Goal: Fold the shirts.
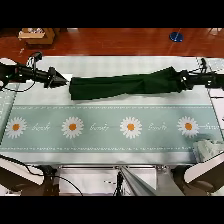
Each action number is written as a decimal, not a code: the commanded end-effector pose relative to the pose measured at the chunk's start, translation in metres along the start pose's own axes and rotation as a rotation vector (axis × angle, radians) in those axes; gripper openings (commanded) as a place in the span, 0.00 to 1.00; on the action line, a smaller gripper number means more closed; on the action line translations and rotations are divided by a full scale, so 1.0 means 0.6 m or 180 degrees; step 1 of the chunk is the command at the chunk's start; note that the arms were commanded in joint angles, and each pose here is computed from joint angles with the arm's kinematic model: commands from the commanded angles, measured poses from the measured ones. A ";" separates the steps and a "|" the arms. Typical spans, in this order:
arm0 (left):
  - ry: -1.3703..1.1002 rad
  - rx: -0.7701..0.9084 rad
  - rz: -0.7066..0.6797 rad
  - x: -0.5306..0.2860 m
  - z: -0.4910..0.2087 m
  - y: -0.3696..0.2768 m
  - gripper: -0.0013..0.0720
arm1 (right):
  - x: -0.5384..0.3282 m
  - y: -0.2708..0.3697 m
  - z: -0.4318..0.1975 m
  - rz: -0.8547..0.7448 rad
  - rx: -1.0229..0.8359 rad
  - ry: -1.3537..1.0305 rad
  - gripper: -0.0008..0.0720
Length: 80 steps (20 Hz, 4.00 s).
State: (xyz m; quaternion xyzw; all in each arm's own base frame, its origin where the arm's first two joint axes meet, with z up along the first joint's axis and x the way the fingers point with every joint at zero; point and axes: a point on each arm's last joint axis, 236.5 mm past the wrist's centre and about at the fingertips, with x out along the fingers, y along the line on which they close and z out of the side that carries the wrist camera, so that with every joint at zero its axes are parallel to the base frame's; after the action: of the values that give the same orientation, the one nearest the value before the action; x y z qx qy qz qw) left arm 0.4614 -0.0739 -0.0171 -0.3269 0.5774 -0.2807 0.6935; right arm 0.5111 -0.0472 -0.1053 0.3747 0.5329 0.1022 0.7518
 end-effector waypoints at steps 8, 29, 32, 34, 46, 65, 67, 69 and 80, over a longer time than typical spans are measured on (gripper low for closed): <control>0.0070 -0.0064 -0.0229 0.033 -0.005 -0.059 0.24 | -0.084 0.172 0.000 0.0337 -0.0795 0.0018 0.06; 0.0371 0.0686 -0.0856 0.455 -0.270 -0.487 0.05 | -0.370 0.257 -0.151 -0.0898 -0.1275 0.0083 0.06; 0.0551 0.0529 -0.0841 0.503 -0.311 -0.469 0.05 | -0.359 0.275 -0.166 -0.0885 -0.1374 0.0161 0.06; 0.0532 0.0531 -0.0752 0.528 -0.313 -0.444 0.05 | -0.351 0.285 -0.181 -0.0862 -0.1414 0.0264 0.06; 0.0593 0.0430 -0.0929 0.575 -0.330 -0.453 0.05 | -0.382 0.355 -0.230 -0.0724 -0.1652 0.0149 0.06; -0.1812 0.1362 0.0455 -0.339 0.010 -0.318 0.05 | 0.179 0.561 -0.460 -0.0028 -0.1827 0.0855 0.74; -0.1721 0.1398 0.0414 -0.318 0.007 -0.324 0.05 | 0.167 0.543 -0.459 -0.0166 -0.1912 0.0918 0.74; -0.1638 0.1432 0.0382 -0.299 0.006 -0.327 0.05 | 0.112 0.484 -0.415 -0.0645 -0.2119 0.0940 0.73; -0.1265 0.1328 0.1098 -0.282 0.006 -0.212 0.56 | -0.216 0.125 -0.256 -0.1369 -0.0446 0.0732 0.75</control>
State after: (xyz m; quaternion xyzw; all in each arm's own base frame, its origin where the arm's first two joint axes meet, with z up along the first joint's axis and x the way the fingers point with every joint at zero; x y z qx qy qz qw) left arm 0.4360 -0.0409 0.2061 -0.1550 0.3788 -0.2331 0.8821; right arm 0.3705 0.0136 0.0335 0.0824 0.6684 0.0037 0.7392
